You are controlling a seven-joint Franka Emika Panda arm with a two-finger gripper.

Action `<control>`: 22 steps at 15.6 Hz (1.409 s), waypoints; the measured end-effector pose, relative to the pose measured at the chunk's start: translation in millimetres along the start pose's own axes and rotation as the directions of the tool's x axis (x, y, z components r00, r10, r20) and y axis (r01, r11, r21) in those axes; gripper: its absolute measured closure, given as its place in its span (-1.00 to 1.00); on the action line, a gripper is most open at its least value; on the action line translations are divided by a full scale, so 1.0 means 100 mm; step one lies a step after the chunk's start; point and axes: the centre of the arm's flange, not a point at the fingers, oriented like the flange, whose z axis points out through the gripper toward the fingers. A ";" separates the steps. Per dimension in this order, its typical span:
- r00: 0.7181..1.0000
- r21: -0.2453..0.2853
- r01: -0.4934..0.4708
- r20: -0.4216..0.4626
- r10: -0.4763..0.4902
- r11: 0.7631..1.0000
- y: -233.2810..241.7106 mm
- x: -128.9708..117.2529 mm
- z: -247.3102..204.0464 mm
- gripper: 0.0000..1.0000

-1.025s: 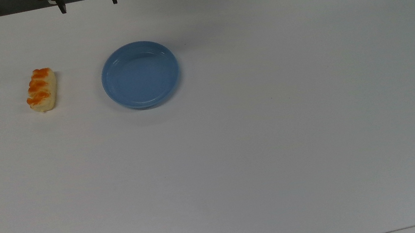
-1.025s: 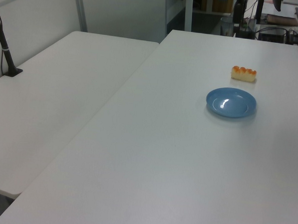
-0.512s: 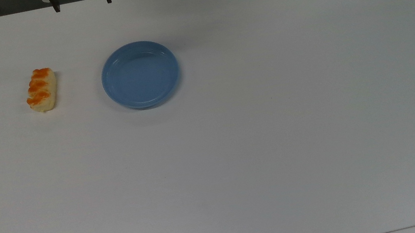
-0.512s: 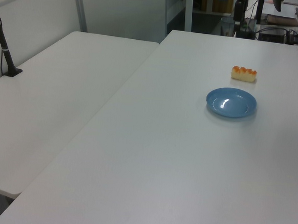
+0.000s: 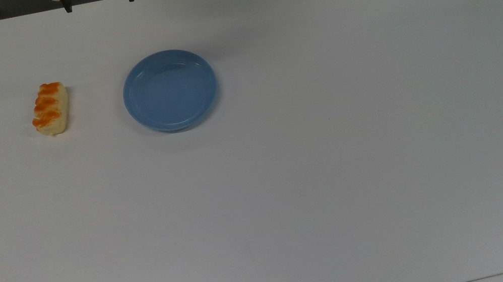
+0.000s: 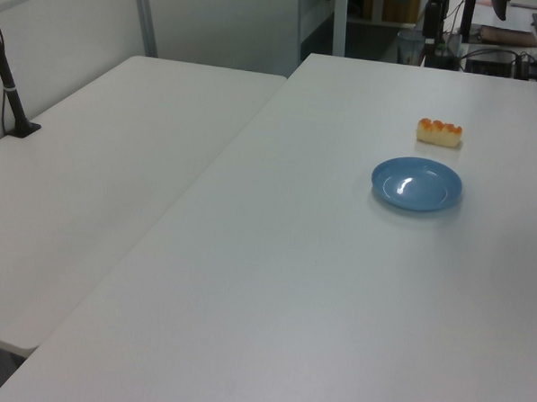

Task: Put the bread on a plate

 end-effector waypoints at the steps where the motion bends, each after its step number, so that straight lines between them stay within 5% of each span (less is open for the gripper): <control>1: 1.000 0.000 -0.002 0.000 0.002 1.000 0.01 0.00 0.00 -1.00; 22: 1.000 0.001 0.008 0.009 -0.008 1.000 -0.04 0.05 0.07 -1.00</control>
